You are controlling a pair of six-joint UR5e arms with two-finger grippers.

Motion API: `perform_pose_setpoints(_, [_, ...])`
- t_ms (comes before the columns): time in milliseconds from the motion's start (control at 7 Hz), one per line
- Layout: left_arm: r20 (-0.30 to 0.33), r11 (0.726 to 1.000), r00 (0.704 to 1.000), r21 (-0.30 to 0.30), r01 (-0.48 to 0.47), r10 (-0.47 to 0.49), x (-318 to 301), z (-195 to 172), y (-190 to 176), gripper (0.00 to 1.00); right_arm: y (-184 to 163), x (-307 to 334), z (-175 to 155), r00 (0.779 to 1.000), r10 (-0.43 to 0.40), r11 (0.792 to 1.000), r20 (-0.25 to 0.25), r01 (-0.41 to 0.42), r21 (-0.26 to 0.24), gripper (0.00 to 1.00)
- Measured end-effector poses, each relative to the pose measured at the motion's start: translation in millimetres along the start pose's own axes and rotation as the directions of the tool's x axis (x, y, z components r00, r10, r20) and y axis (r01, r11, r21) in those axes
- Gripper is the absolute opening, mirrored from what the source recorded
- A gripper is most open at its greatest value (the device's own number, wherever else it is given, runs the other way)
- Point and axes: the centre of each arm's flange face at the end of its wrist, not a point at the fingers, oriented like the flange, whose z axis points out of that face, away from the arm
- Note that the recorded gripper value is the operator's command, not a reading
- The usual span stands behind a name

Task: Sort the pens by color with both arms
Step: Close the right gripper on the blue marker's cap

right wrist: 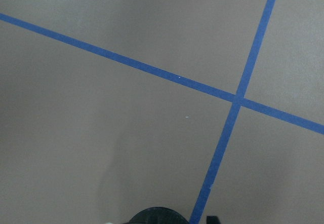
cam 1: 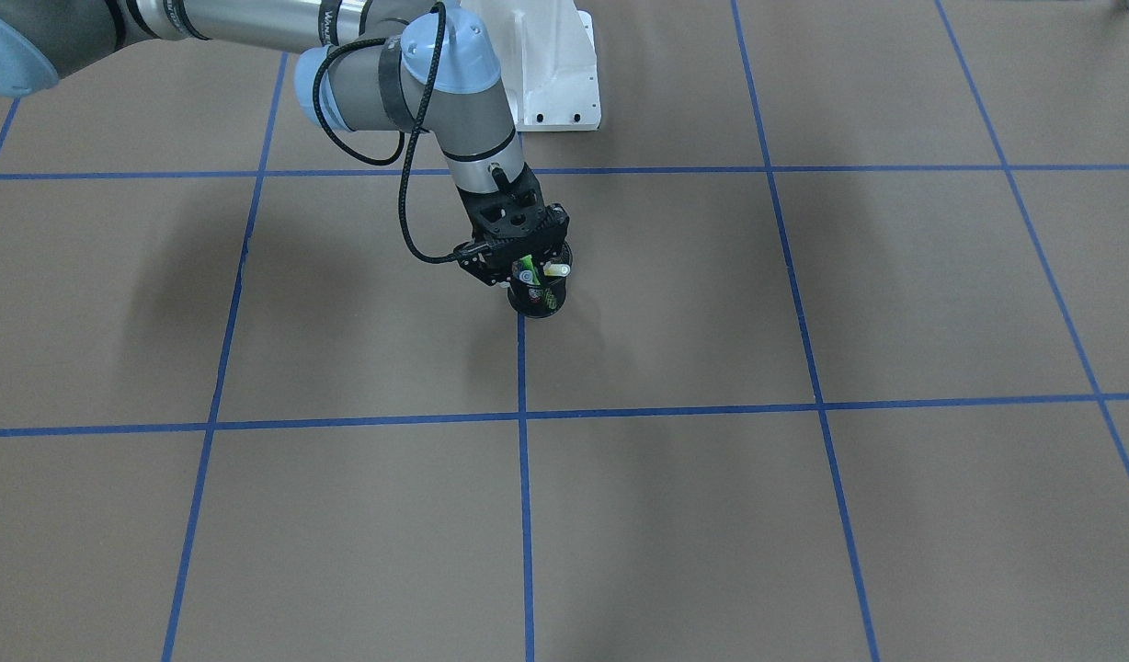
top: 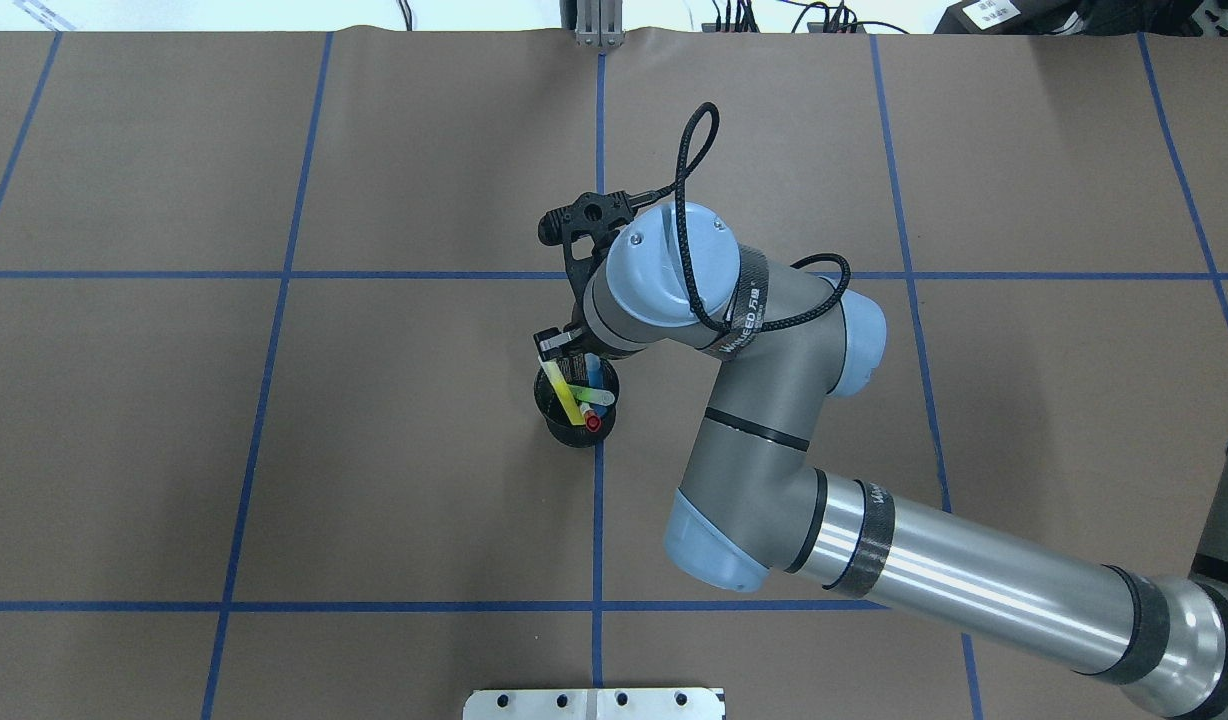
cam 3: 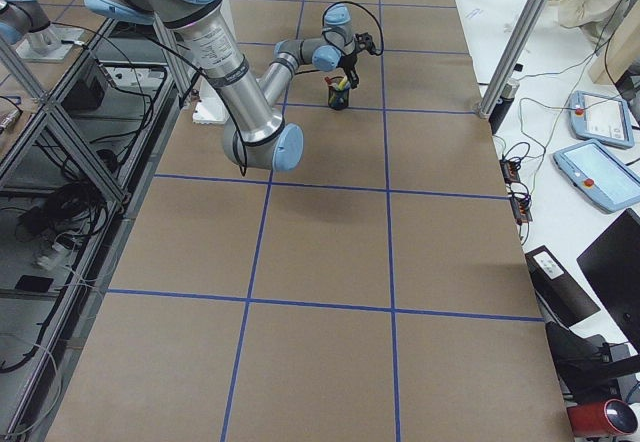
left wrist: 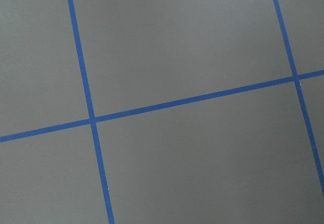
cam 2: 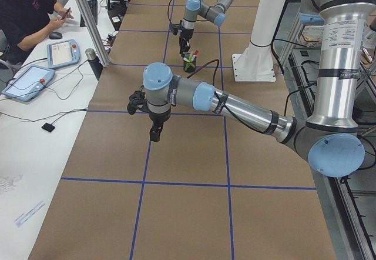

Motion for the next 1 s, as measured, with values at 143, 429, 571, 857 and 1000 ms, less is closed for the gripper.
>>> perform_pose_setpoints(143, [0.0,1.0,1.0,0.0,0.0,0.0,0.0,0.0,0.0,0.99,0.3,0.1,0.0,1.0,0.005,1.0,0.001,-0.005,0.0,0.26])
perform_pose_setpoints(429, [0.0,1.0,1.0,0.0,0.0,0.0,0.0,0.0,0.0,0.99,0.5,-0.1,-0.3,1.0,0.011,1.0,0.003,-0.011,0.001,0.17])
perform_pose_setpoints(571, [0.0,1.0,1.0,0.0,0.0,0.0,-0.2,0.1,0.0,0.99,0.5,-0.2,-0.5,1.0,0.012,1.0,0.004,-0.012,0.001,0.12])
perform_pose_setpoints(857, [0.0,1.0,1.0,0.0,0.0,0.0,-0.3,0.3,-0.2,0.99,0.2,-1.3,-3.4,1.0,0.011,1.0,0.009,-0.011,0.004,0.12])
perform_pose_setpoints(1000, [0.0,1.0,1.0,0.0,0.001,-0.001,-0.4,0.4,-0.2,0.99,0.2,-2.6,-6.8,1.0,0.012,1.0,0.016,-0.012,0.004,0.12])
